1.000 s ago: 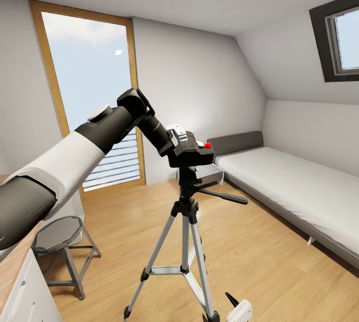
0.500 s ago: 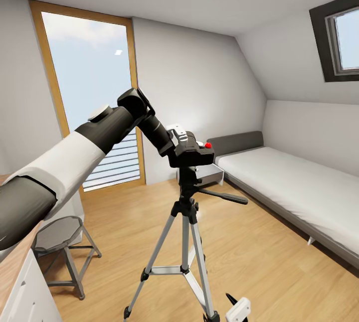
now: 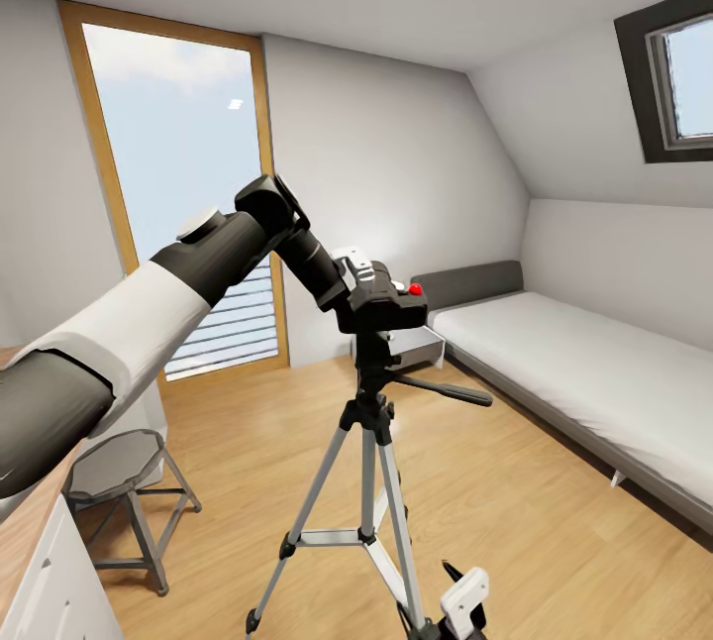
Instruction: Attach the digital camera to the camera tripod in the bedroom.
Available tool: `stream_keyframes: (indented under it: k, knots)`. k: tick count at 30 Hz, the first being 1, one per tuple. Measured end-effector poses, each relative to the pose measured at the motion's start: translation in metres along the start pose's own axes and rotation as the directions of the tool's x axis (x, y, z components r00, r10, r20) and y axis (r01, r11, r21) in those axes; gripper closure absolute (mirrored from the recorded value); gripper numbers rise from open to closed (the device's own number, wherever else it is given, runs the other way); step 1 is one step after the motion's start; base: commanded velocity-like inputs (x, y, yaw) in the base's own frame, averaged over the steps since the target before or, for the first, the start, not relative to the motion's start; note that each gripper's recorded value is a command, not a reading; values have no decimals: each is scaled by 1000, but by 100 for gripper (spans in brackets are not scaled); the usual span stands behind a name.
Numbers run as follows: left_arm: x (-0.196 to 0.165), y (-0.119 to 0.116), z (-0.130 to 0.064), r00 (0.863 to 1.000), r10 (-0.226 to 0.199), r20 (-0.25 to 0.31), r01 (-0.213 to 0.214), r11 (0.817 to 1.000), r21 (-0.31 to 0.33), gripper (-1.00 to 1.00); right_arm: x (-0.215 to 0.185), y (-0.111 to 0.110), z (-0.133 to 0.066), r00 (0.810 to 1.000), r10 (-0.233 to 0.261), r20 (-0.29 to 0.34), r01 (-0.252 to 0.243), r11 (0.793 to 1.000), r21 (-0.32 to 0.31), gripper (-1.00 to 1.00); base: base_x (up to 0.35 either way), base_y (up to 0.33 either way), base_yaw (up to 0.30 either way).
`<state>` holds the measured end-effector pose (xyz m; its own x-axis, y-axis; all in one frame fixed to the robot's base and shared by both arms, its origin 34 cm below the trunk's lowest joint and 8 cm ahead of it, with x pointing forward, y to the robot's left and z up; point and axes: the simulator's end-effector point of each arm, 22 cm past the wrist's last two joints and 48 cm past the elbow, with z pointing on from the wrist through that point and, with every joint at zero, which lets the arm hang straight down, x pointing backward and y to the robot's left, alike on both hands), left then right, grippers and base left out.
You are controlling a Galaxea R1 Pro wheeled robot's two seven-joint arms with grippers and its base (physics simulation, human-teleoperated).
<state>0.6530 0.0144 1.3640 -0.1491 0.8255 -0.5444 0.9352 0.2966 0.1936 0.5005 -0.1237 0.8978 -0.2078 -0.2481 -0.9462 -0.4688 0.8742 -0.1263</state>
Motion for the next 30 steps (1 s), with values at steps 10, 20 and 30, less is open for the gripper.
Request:
stream_keyframes:
  k: [10,20,30]
  knots:
    - [-2,-1,1,1000,3,1,-3,1000,2,100,-23,-6,8,1000,-5,-6,5,1000,7,-100,0,0,0]
    - [-3,-3,1,1000,6,1,-6,1000,4,100,-47,-15,21,1000,-13,19,13,1000,19,-100,0,0,0]
    - [-3,-3,2,1000,6,1,-6,1000,4,100,-70,-35,40,999,-31,12,30,999,41,-100,0,0,0]
